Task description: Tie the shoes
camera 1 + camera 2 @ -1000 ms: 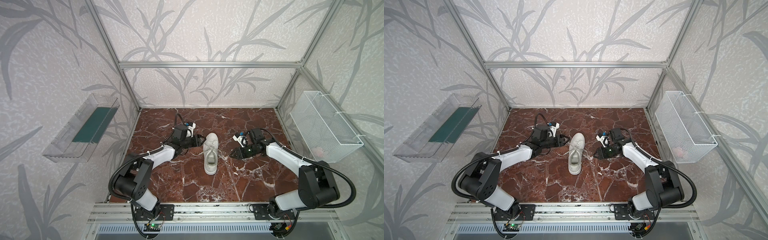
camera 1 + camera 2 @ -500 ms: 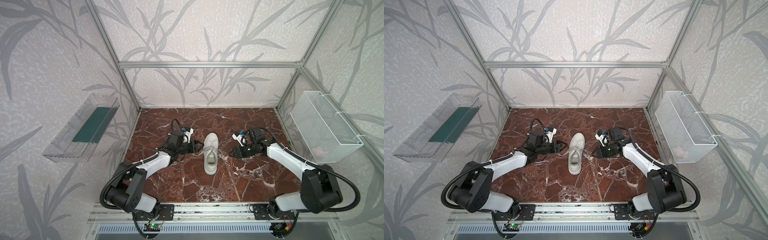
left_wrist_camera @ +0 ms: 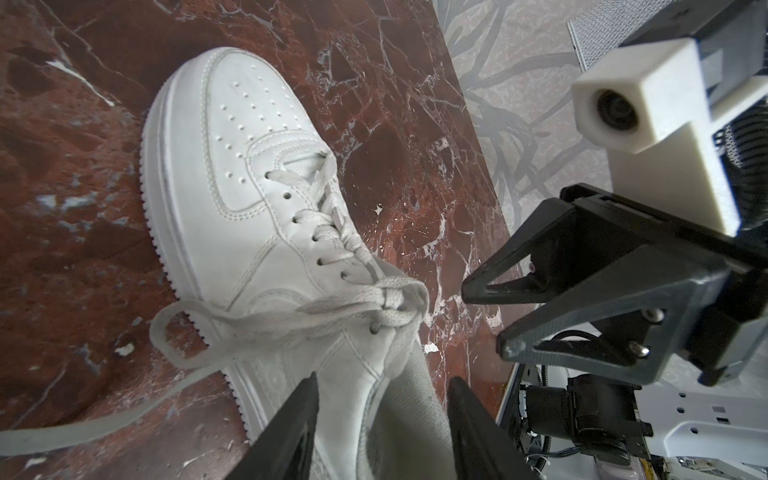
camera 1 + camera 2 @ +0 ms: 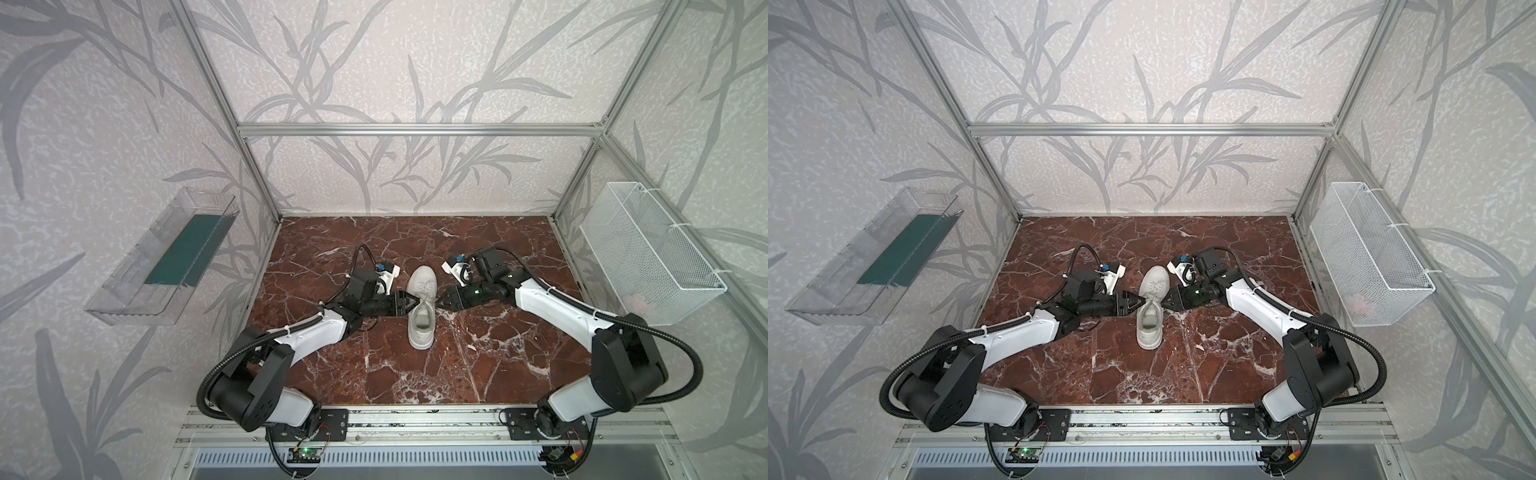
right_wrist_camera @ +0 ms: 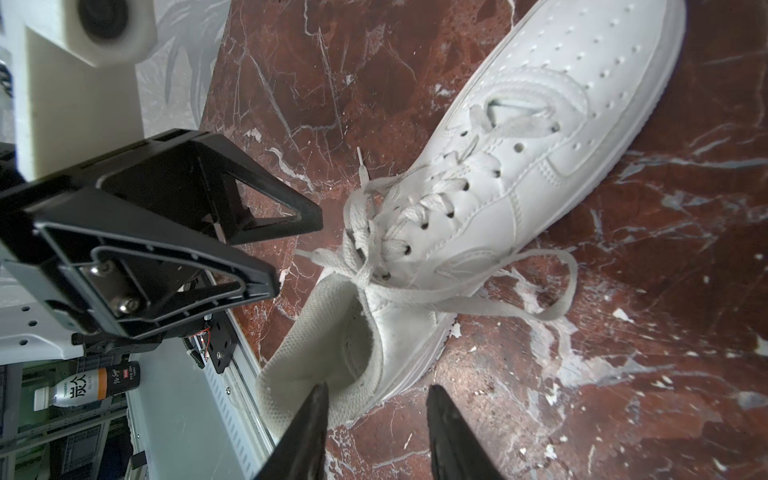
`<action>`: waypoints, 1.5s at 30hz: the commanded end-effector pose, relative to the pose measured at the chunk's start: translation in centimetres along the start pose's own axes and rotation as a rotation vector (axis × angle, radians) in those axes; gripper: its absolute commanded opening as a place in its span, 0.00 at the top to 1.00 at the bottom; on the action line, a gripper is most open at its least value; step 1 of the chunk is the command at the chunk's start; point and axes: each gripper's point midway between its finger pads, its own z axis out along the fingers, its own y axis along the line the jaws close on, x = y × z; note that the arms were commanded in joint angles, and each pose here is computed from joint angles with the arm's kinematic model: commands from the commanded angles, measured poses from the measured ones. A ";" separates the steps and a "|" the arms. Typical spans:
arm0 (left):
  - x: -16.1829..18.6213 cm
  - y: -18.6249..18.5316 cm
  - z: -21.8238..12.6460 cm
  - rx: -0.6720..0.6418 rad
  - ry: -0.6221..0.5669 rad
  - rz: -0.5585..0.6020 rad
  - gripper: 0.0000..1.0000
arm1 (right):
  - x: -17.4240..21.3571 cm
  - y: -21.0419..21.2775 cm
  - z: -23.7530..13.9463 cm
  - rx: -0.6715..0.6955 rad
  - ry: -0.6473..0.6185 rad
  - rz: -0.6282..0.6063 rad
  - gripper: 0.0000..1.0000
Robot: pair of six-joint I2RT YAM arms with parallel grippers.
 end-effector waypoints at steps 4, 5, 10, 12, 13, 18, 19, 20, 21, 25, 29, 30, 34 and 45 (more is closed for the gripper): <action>-0.4 -0.9 0.3 0.041 -0.016 -0.004 0.55 | -1.9 1.2 0.5 -0.033 -0.018 -0.018 0.61; -0.4 -0.9 0.4 0.044 -0.015 -0.008 0.56 | -1.9 1.2 0.6 -0.036 -0.018 -0.018 0.61; -0.1 -0.7 0.7 0.044 -0.008 -0.017 0.60 | -2.3 1.3 0.9 -0.040 -0.017 -0.020 0.62; 0.0 -0.8 0.7 0.047 -0.001 -0.018 0.61 | -2.5 1.3 1.1 -0.042 -0.016 -0.020 0.62; 0.1 -0.7 0.7 0.045 0.003 -0.021 0.61 | -2.6 1.2 1.1 -0.042 -0.016 -0.020 0.62; 0.4 -0.8 0.7 0.048 0.012 -0.019 0.68 | -2.9 1.0 1.7 -0.036 -0.015 -0.016 0.62; 0.4 -0.8 0.7 0.046 0.014 -0.018 0.70 | -2.9 1.0 1.8 -0.037 -0.015 -0.015 0.63; 0.5 -0.7 0.7 0.041 0.016 -0.017 0.71 | -3.0 1.0 1.9 -0.038 -0.013 -0.015 0.63; 0.5 -0.6 0.6 0.037 0.020 -0.015 0.72 | -3.0 1.1 2.0 -0.039 -0.011 -0.017 0.63; 0.6 -0.6 0.5 0.032 0.021 -0.012 0.80 | -3.1 1.3 2.2 -0.031 -0.008 -0.026 0.64; 0.5 -0.5 0.6 0.027 0.017 -0.013 0.87 | -3.1 1.3 2.4 -0.027 -0.007 -0.030 0.64; 0.5 -0.5 0.6 0.024 0.015 -0.012 0.89 | -3.2 1.3 2.4 -0.024 -0.007 -0.029 0.64; 0.2 -0.3 0.2 0.004 0.000 -0.001 0.95 | -3.2 1.1 2.5 -0.011 -0.007 -0.031 0.64; 0.1 0.3 -1.6 -0.057 -0.009 0.022 0.99 | -3.0 0.9 3.2 0.001 0.006 -0.037 0.64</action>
